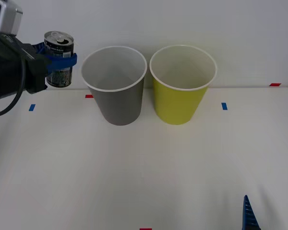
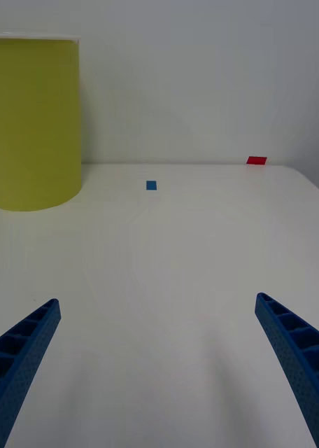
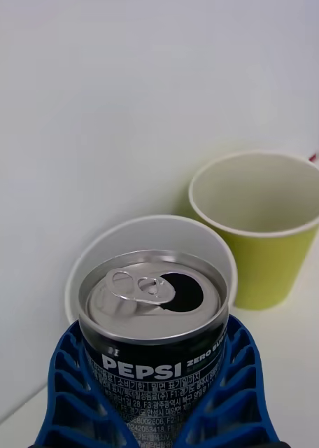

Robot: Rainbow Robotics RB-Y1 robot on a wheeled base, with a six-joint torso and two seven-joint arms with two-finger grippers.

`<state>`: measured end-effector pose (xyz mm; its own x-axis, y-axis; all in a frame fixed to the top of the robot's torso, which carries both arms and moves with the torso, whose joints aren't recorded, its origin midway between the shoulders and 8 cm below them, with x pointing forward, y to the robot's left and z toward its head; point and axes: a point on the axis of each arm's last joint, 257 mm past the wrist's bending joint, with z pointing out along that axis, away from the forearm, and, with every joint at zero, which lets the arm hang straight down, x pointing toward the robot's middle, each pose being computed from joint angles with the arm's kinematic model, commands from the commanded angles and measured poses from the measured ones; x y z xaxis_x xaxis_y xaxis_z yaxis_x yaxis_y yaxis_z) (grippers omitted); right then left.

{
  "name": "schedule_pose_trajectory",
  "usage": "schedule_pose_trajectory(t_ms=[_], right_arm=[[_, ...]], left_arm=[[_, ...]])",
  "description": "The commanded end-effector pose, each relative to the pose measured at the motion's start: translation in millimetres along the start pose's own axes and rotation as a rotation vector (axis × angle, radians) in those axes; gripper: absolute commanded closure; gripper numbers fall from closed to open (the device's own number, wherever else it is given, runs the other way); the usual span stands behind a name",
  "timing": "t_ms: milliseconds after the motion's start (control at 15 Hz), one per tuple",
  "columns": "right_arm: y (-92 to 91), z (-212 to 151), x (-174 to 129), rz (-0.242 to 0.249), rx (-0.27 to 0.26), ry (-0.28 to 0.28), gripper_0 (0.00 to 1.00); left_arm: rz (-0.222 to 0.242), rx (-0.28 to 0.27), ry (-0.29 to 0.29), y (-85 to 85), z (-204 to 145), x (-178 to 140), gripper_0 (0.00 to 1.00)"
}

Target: Put cans in the gray bin and PET bottles in the light green bin.

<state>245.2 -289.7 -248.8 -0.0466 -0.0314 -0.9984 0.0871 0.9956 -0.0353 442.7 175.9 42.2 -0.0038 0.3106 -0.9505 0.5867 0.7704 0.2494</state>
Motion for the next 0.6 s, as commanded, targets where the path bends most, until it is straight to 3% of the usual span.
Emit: schedule_pose_trajectory(t_ms=[67, 267, 600], right_arm=[[0.0, 0, 0, 0.000, 0.000, 0.000, 0.04], [0.0, 0, 0, 0.000, 0.000, 0.000, 0.03], [0.0, 0, 0, 0.000, 0.000, 0.000, 0.04]], left_arm=[[-0.054, 0.004, -0.063, 7.0, 16, -17, 1.00], [-0.105, 0.020, -0.096, 15.1, 43, -27, 1.00], [-0.132, 0.075, -0.107, 4.0, 97, -36, 1.00]])
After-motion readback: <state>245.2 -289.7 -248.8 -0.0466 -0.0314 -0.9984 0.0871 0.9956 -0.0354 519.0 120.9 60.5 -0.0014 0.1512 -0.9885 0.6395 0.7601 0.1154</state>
